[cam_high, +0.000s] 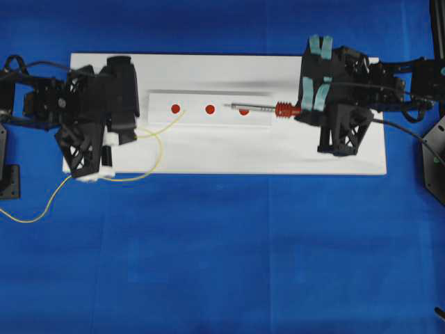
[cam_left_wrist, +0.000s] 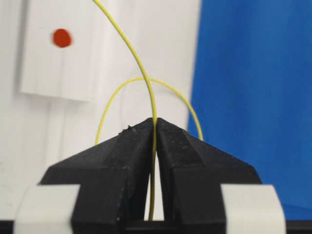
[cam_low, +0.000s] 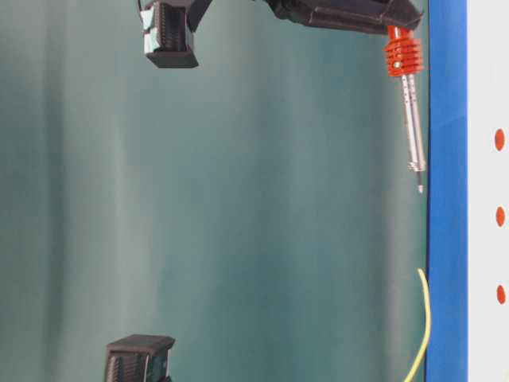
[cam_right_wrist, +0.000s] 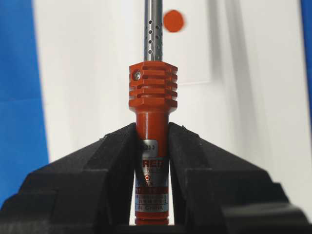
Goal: Touch the tip of the soldering iron to the tip of the solder at the mark.
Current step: 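Lift both held tools up over the red-dot strip, then move the iron tip left toward the solder tip near the left dot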
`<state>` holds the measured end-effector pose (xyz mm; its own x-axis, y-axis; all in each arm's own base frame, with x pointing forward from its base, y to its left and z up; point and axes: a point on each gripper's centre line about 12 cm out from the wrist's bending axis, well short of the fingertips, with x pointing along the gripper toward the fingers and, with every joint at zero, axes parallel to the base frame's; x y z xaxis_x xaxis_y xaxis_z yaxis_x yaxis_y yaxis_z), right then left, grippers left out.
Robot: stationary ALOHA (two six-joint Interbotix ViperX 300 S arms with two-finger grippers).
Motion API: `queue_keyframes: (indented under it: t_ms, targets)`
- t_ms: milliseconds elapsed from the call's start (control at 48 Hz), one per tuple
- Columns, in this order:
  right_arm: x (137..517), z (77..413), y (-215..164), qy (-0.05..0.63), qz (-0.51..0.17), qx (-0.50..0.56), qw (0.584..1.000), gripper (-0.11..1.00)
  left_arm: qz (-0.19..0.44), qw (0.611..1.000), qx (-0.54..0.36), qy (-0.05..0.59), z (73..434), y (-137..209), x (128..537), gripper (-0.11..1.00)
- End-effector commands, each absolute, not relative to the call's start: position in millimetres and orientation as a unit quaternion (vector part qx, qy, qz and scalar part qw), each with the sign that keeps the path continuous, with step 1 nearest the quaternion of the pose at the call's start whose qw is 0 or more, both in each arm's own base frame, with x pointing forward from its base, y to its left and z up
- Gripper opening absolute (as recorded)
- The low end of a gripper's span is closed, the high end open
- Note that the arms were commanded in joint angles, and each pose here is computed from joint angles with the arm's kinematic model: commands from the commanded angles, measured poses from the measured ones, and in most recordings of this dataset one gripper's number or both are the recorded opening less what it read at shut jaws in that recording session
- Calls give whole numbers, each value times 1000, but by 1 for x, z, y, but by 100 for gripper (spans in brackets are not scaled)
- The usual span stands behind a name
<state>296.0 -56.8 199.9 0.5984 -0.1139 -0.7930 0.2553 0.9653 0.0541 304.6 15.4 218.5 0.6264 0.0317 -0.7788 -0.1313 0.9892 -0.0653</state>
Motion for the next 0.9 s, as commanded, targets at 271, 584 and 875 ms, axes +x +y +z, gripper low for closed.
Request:
queue_keyframes:
  t_ms: [271, 584, 875]
  targets:
    - [300, 212, -59, 419, -105, 78, 899, 6, 47, 906, -58, 416, 227, 17, 308, 2]
    - [302, 212, -59, 419, -105, 78, 899, 6, 49, 902, -61, 424, 222, 17, 305, 2]
    - [307, 210, -60, 422, -105, 78, 897, 6, 57, 893, -69, 442, 197, 20, 301, 2]
